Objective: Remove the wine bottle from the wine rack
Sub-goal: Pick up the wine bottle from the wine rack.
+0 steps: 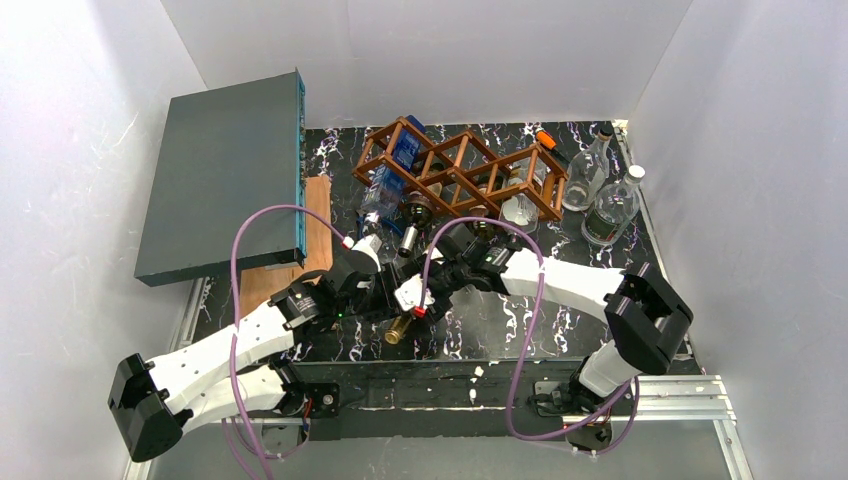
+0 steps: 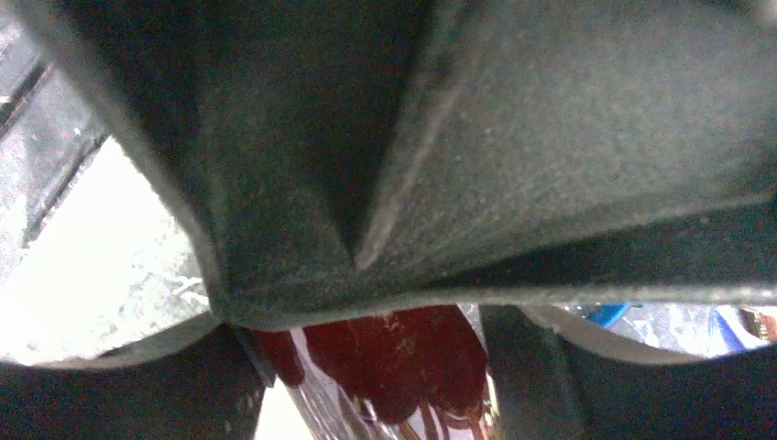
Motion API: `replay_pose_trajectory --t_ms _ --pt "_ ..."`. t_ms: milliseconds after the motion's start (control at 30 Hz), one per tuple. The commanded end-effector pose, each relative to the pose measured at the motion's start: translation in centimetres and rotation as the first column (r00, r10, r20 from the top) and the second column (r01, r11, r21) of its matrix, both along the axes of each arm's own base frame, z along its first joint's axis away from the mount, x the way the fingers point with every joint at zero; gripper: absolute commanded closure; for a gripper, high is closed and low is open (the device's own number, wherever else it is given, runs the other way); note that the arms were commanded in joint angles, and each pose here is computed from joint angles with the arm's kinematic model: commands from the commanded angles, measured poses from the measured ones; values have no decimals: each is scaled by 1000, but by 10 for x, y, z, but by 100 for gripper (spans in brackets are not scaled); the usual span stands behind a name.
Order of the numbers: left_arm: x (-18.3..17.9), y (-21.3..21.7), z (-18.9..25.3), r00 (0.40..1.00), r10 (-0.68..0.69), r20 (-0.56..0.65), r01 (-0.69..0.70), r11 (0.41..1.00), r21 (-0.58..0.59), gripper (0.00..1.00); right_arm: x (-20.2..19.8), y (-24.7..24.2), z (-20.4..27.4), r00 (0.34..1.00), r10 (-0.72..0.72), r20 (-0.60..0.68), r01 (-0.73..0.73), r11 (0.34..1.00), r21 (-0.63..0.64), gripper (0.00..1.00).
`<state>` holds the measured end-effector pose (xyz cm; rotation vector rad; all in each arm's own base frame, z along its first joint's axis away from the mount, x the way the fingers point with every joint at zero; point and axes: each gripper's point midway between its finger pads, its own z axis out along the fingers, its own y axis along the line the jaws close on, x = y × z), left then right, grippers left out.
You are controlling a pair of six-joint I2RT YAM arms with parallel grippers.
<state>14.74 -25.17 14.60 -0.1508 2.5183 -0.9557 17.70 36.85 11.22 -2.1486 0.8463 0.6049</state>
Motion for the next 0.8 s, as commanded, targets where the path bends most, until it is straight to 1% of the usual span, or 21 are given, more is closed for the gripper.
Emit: replay_pose_trajectory --t_ms 0,67,167,233,267,300,500,700,767 --pt "5 -23 51 998 -3 66 16 980 -199 100 7 9 15 999 -53 14 52 996 76 25" --pt "6 -21 53 998 5 62 7 980 -198 100 4 8 15 999 -49 8 49 996 80 37" --pt "5 -18 57 998 18 54 -7 981 -194 85 0 6 16 999 -42 -7 42 995 85 51" --pt "4 -17 61 998 18 58 -6 980 -197 78 -2 6 17 999 -41 -22 43 995 90 58" --pt "4 -16 62 998 20 59 -7 980 -197 71 -3 6 18 999 -41 -32 44 995 93 60" --pt "3 -15 65 998 21 62 -8 979 -201 65 -4 6 19 998 -40 -41 43 994 96 62" --pt "-2 -7 73 997 18 81 -1 979 -203 42 -13 7 23 994 -26 -108 37 993 108 69" --pt "-9 4 83 993 -5 120 27 983 -183 23 -21 7 26 984 -11 -180 34 992 121 73" --pt "-11 8 87 990 -16 139 40 985 -170 18 -24 6 28 981 -4 -196 29 992 124 74"
